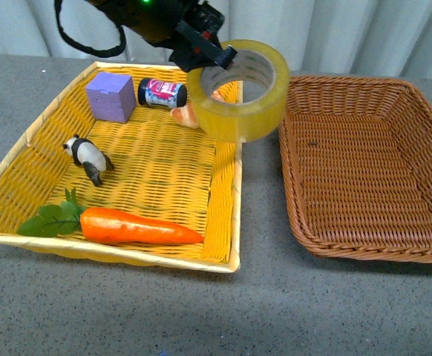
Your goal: Move tape to another basket
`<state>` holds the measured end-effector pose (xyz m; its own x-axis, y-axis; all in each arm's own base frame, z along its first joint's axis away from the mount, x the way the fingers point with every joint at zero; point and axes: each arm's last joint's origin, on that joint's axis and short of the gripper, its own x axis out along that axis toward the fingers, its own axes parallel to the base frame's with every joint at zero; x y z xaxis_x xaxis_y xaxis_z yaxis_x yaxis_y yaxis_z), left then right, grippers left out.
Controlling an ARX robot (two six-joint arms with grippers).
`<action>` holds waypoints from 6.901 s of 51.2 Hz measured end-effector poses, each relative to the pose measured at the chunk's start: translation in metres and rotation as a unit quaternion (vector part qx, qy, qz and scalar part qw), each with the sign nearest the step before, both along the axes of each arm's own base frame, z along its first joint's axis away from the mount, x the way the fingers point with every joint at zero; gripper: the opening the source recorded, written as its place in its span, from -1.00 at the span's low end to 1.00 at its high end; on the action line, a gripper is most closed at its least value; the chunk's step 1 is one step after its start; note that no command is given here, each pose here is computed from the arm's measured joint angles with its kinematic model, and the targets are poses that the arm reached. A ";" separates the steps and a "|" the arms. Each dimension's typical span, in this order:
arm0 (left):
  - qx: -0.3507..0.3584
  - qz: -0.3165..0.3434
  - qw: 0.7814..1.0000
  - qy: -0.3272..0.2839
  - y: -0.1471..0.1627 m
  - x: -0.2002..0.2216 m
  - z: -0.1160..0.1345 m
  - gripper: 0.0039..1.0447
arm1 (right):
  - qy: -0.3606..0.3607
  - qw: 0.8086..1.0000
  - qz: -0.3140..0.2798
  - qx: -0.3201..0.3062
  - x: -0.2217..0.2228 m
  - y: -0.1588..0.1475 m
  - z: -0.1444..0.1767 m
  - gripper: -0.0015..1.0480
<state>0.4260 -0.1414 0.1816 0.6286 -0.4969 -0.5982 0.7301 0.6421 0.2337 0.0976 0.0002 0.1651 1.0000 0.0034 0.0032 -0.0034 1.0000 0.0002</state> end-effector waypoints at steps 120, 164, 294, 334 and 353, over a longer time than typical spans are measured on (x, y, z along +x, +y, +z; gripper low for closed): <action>-0.005 -0.072 0.997 -0.031 -0.056 0.012 0.032 -0.71 | 0.328 0.931 0.157 -0.043 0.273 0.077 0.041 0.01; -0.067 0.078 0.989 -0.102 -0.043 -0.011 0.051 0.48 | 0.376 0.923 0.084 0.005 0.290 0.039 0.010 -0.78; -0.240 0.351 0.870 -0.251 0.141 -0.290 -0.012 -0.93 | 0.005 1.000 -0.003 -0.005 0.037 0.000 -0.001 -0.98; -0.242 0.349 0.868 -0.257 0.141 -0.314 -0.008 -0.93 | -0.003 1.000 -0.003 -0.005 0.015 0.000 0.003 -0.98; -0.236 0.353 0.872 -0.242 0.141 -0.326 -0.014 -0.93 | 0.012 1.000 -0.001 -0.006 0.005 0.000 -0.001 -0.98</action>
<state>0.0999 -0.0003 0.1681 0.9999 -0.0027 -0.0105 0.0026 1.0000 -0.0071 0.1024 0.0000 0.1641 0.9998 0.0019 -0.0216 -0.0021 0.9999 -0.0108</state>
